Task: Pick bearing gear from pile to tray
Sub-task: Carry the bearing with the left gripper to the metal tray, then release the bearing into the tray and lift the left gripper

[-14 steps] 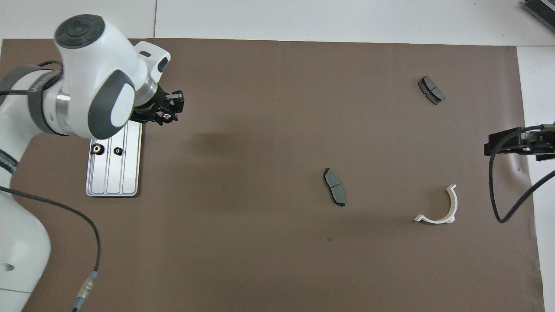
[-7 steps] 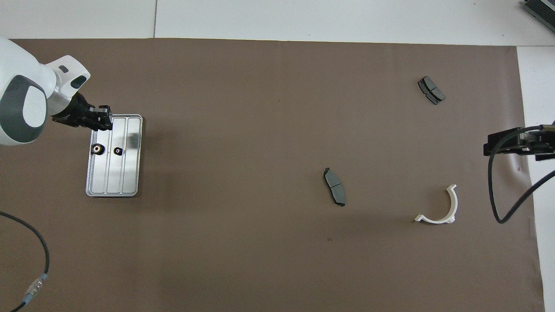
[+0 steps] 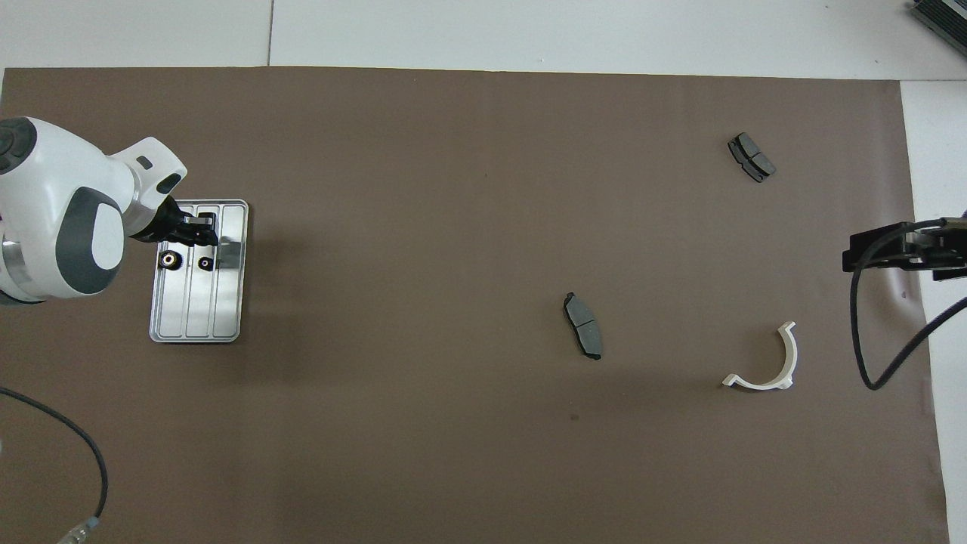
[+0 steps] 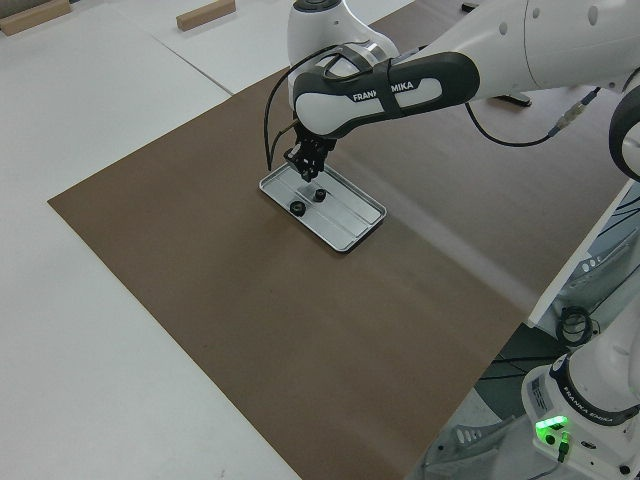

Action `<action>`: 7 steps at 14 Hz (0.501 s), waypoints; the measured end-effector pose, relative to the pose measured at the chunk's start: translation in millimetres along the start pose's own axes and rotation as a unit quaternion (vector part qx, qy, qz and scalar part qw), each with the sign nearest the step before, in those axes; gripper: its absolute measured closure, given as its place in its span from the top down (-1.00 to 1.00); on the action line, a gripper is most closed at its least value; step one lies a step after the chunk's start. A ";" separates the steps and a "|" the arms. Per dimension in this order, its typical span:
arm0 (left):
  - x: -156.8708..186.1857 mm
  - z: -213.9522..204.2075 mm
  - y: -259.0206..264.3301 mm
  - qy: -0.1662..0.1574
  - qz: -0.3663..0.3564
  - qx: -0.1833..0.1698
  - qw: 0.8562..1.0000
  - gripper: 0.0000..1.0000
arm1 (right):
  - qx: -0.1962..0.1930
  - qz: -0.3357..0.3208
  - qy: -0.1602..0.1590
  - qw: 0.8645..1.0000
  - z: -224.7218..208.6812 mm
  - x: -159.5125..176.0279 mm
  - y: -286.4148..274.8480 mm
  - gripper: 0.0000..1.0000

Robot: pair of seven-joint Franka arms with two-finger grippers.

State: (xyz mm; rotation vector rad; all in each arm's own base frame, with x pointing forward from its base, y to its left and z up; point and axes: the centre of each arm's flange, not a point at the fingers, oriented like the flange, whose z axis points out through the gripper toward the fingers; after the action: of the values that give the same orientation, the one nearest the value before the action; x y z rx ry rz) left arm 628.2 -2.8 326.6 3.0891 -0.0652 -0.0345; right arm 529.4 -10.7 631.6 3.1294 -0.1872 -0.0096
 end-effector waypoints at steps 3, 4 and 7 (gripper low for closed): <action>-1.9 0.5 6.0 0.005 0.004 0.000 1.000 0.13 | 0.000 0.000 0.000 1.000 0.0 -0.1 -0.1 1.00; -1.8 -0.9 8.1 0.006 0.005 0.000 1.000 0.39 | 0.000 0.000 0.000 1.000 0.0 -0.1 -0.1 1.00; -1.0 -5.2 11.1 0.009 0.007 0.000 1.000 0.47 | 0.000 0.000 0.000 1.000 -0.1 -0.1 -0.1 1.00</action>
State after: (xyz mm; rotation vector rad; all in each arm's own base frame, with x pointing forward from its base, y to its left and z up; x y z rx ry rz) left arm 626.8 -13.6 332.5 3.0892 -0.0866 -0.0062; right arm 529.3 -10.6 631.7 3.1294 -0.1867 -0.0094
